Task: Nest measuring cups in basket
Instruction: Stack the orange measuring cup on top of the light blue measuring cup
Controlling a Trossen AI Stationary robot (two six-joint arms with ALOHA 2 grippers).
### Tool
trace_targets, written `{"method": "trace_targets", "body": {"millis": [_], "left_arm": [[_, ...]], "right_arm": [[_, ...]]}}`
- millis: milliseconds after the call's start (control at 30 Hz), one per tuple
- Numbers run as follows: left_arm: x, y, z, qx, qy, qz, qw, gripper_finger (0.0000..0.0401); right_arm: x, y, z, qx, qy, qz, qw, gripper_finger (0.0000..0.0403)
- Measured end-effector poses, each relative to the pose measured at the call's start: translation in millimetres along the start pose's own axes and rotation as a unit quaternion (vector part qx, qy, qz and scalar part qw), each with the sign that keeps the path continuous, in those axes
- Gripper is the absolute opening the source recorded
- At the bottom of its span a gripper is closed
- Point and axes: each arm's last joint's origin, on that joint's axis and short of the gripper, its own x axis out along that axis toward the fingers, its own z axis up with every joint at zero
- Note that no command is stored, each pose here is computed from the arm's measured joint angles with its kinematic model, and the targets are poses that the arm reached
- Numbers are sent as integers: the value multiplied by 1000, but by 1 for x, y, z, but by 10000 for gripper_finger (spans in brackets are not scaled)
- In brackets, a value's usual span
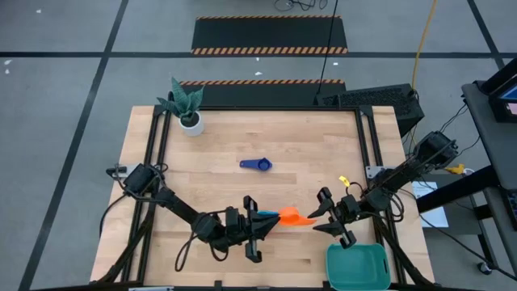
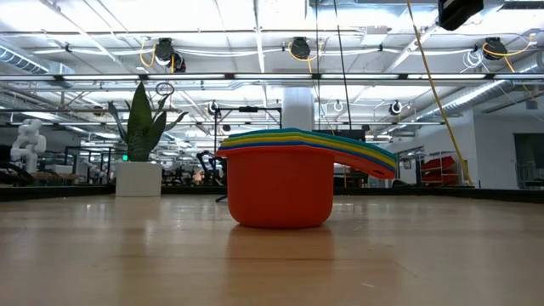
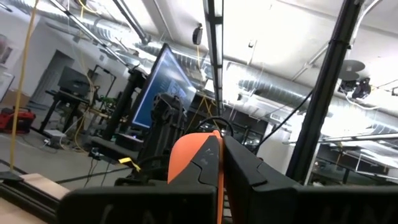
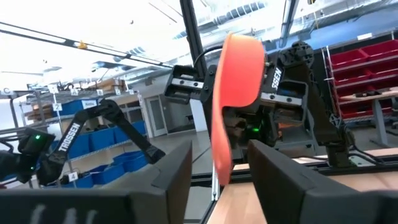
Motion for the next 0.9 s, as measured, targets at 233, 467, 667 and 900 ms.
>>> {"method": "trace_targets", "body": {"millis": [233,467,667,900], "left_arm": [[-3,-4,1,13,0,-5,1000,7],[-2,-3,-1,34,8,-5,999,10],[-6,-7,-3,87,22,0,996,61],[-34,-30,3,168,51,94,980,214]], "right_arm": [[0,0,1,-11,-3,1,1000,89],[0,1,1,-12,-2,6,1000,9],[0,1,0,6,-1,14,1000,4],[0,2,-1,39,13,36,999,1]]}}
